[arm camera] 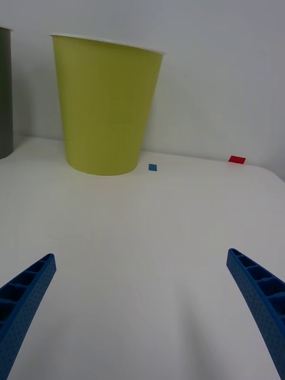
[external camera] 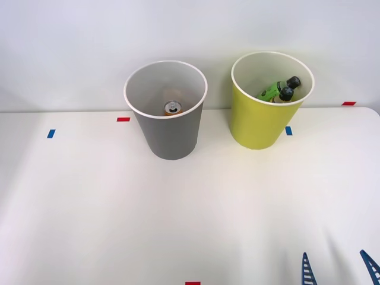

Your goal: Put cans in the gray bin, plastic bottles in the light green bin

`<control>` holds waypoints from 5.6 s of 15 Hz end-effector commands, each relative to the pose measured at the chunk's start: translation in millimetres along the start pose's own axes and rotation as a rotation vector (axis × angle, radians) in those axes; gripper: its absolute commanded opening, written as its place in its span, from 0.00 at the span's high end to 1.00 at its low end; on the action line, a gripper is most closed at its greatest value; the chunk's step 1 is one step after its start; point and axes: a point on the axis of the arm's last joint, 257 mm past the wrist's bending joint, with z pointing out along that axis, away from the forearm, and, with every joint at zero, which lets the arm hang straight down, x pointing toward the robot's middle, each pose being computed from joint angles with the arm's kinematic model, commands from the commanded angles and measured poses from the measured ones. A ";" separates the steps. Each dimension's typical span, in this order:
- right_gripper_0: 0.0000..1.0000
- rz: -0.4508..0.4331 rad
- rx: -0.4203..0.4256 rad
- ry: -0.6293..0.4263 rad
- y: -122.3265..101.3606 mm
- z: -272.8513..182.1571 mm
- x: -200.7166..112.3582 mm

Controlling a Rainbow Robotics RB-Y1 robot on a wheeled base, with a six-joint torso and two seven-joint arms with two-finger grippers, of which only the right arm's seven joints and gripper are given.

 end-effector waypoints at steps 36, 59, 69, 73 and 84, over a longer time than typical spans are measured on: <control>0.00 0.000 0.000 0.000 0.0 0.0 0.0; 0.00 0.000 0.000 0.000 0.0 0.0 0.0; 0.00 0.000 0.000 0.000 0.0 0.0 0.0; 0.00 0.000 0.000 0.000 0.0 0.0 0.0; 0.00 0.000 0.000 0.000 0.0 0.0 0.0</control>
